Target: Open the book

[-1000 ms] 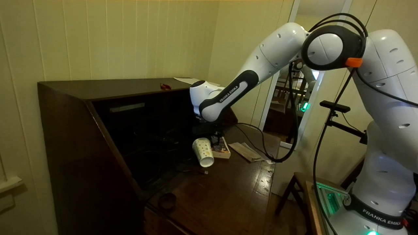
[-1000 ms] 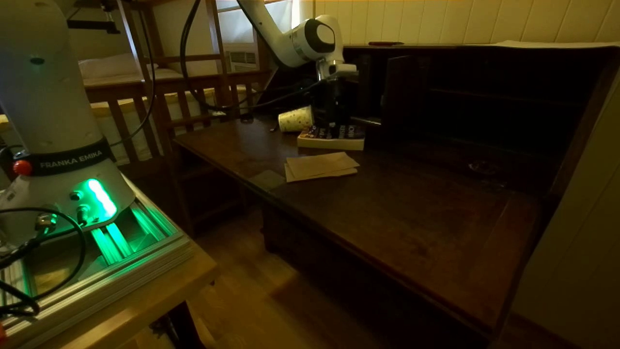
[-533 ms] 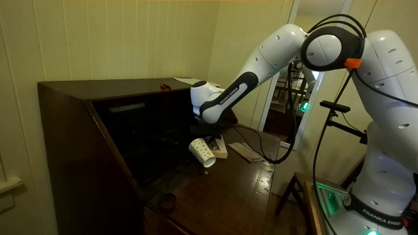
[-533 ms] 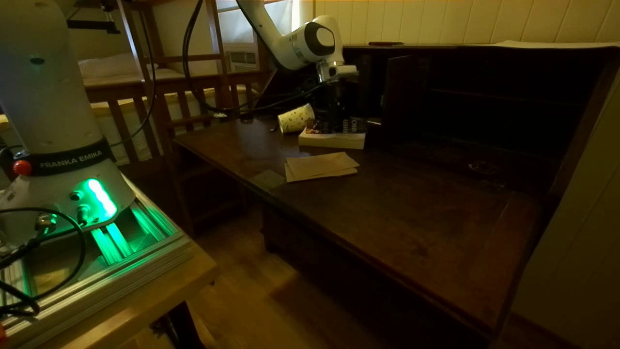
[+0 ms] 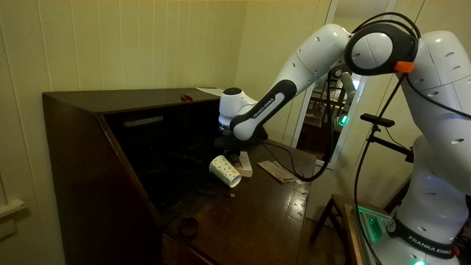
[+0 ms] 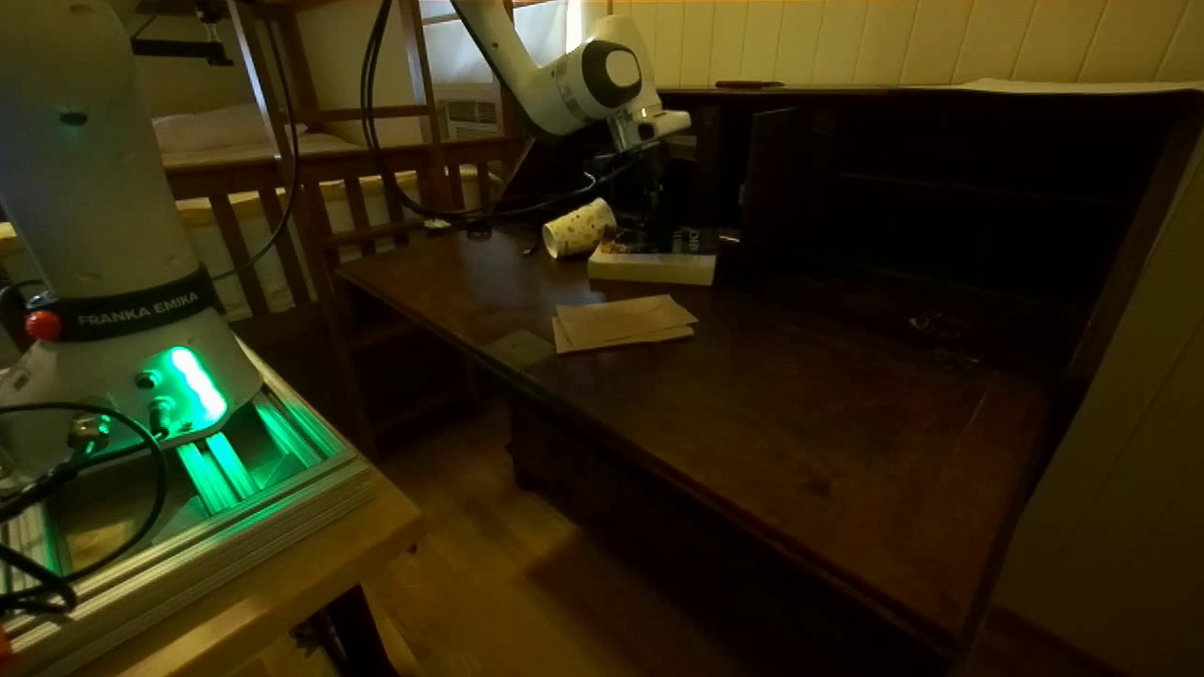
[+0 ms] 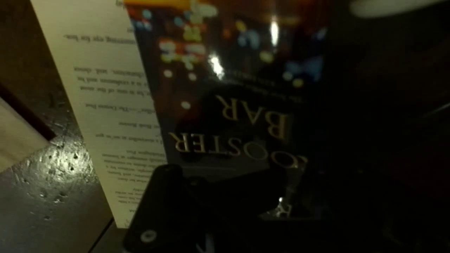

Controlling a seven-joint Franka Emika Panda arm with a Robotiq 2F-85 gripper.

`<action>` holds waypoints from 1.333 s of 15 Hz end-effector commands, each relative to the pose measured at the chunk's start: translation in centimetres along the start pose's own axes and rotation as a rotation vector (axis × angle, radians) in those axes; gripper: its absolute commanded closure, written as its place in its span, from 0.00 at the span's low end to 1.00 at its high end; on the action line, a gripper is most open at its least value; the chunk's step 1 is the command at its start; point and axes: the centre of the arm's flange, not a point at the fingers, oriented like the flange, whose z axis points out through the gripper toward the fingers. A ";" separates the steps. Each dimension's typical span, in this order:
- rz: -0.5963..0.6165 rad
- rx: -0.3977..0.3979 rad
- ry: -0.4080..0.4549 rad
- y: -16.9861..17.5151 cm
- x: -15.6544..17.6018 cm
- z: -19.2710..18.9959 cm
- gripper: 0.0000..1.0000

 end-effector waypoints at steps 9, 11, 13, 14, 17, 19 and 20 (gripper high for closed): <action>-0.572 0.096 0.228 2.9 -8.2 -10.2 1.00; -0.672 0.087 0.283 2.8 -8.2 -10.9 1.00; -0.766 0.071 0.340 2.8 -8.1 -11.7 1.00; -0.813 0.065 0.370 2.8 -8.0 -12.2 1.00; -0.957 0.088 0.443 2.4 -7.1 -12.9 0.74; -0.976 0.166 0.431 2.2 -6.3 -13.0 0.61; -0.916 0.202 0.400 2.1 -5.9 -12.9 0.55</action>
